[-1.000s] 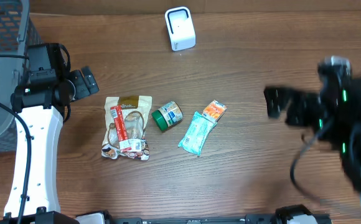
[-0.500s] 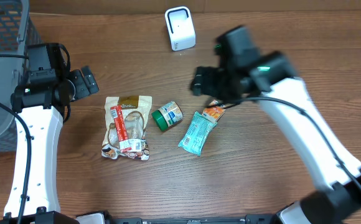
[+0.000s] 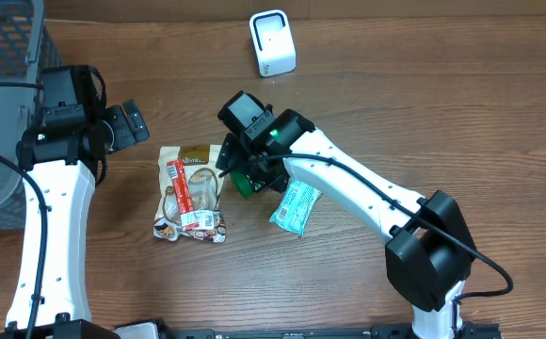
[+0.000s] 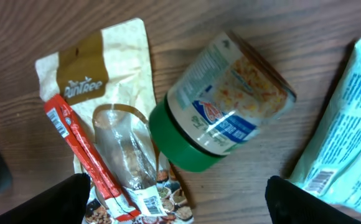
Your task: Scan the item barcode
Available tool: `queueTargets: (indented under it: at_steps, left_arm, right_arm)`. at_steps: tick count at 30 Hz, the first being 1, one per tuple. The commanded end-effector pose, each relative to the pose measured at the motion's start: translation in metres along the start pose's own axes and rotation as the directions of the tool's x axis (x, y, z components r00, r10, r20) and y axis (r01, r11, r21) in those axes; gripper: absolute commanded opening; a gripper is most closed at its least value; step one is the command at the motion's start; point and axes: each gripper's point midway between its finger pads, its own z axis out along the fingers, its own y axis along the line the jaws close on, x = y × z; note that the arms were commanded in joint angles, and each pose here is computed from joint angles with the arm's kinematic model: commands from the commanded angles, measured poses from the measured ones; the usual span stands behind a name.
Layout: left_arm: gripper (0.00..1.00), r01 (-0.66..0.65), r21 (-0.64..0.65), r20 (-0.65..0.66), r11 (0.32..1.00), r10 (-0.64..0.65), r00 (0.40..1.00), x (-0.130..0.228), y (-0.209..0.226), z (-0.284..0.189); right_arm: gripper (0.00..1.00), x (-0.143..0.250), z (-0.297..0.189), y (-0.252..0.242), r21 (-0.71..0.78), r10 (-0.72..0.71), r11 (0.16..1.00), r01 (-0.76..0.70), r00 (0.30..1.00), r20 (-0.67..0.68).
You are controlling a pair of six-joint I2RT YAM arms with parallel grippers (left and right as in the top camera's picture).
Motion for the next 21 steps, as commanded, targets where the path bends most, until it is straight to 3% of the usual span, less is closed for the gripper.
queueTargets:
  at_steps: [1,3,4,7,8,9,16,21]
  left_arm:
    - [1.00,-0.013,0.000,0.026,1.000,0.013,1.000,-0.008,0.001,-0.006]
    - [1.00,-0.013,0.000,0.026,1.000,0.013,1.000,-0.008,0.001,-0.006]
    - [1.00,-0.013,0.000,0.026,1.000,0.013,1.000,-0.008,0.001,-0.006]
    - [1.00,-0.013,0.000,0.026,1.000,0.013,1.000,-0.008,0.001,-0.006]
    - [1.00,-0.013,0.000,0.026,1.000,0.013,1.000,-0.008,0.001,-0.006]
    - [1.00,-0.013,0.000,0.026,1.000,0.013,1.000,-0.008,0.001,-0.006]
    - [1.00,-0.013,0.000,0.026,1.000,0.013,1.000,-0.008,0.001,-0.006]
    - [1.00,-0.013,0.000,0.026,1.000,0.013,1.000,-0.008,0.001,-0.006]
  right_arm:
    - [0.85,-0.029,-0.045,0.018,-0.023,-0.401,0.913,0.408,0.906,0.136]
    - [0.79,-0.032,-0.052,0.015,0.009,-0.574,0.816,0.579,0.807,0.138]
    - [0.74,-0.032,-0.054,0.008,0.038,-0.695,0.717,0.696,0.710,0.118]
    - [0.39,-0.033,-0.049,-0.004,0.068,-0.825,0.565,0.822,0.561,0.071]
    - [0.21,-0.036,-0.046,-0.005,0.072,-0.844,0.536,0.841,0.532,0.069]
    - [0.17,-0.039,-0.044,-0.005,0.075,-0.851,0.525,0.848,0.520,0.074]
    - [0.16,-0.061,-0.026,0.012,0.086,-0.842,0.529,0.844,0.510,0.175]
    - [0.17,-0.072,0.009,0.003,0.136,-0.842,0.537,0.832,0.519,0.150]
